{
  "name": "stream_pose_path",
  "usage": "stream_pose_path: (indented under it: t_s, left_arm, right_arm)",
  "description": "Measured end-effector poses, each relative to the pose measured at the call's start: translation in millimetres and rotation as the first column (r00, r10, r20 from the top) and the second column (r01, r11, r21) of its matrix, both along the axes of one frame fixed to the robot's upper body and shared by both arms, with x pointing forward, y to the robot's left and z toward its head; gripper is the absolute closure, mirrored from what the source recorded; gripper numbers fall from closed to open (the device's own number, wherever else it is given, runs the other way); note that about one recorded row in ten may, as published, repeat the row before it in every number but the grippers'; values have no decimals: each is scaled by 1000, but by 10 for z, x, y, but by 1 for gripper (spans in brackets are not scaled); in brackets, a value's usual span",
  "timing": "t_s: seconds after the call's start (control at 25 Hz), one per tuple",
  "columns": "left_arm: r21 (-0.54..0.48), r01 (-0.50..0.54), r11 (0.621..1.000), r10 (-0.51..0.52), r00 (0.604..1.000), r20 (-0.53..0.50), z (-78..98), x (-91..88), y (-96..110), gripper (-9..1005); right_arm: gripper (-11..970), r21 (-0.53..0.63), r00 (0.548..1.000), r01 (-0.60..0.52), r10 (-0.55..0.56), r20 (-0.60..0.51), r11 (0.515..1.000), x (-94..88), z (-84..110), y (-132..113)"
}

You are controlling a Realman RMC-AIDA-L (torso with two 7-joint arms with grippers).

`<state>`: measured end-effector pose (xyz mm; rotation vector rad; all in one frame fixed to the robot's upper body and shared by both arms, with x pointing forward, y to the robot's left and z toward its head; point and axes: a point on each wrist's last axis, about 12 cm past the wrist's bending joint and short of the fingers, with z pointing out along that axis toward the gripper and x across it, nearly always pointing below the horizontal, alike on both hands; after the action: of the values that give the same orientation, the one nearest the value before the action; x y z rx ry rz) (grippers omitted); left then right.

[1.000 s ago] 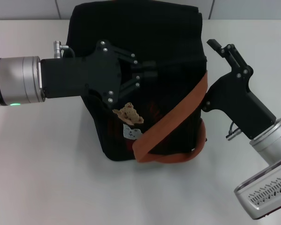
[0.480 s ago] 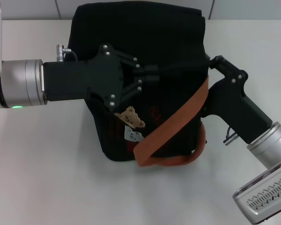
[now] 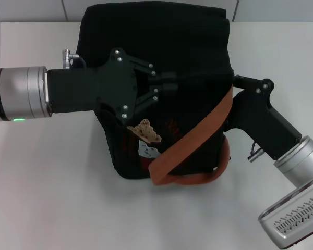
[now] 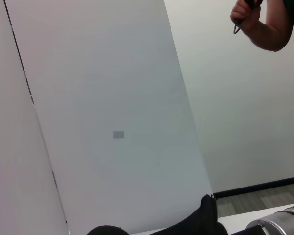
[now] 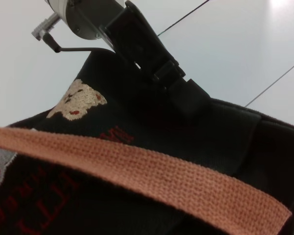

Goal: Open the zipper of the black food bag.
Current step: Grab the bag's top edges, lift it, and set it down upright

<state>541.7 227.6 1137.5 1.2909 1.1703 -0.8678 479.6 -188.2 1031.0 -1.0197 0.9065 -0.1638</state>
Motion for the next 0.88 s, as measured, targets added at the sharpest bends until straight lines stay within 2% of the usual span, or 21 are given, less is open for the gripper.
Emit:
stream_pose_path:
  t_s: [0.36,0.88]
  left_arm:
    - [-1,0,1000,0,1000,0,0,-1,1,908]
    - [-19,-6,1000,6,1000,7,-15,-15,13,908]
  right_arm:
    - [961,-2,1000,0,0,-2,1000,1,-3,0]
    - [961,-9,1000,3,-3,-20,1000,6,-24,6]
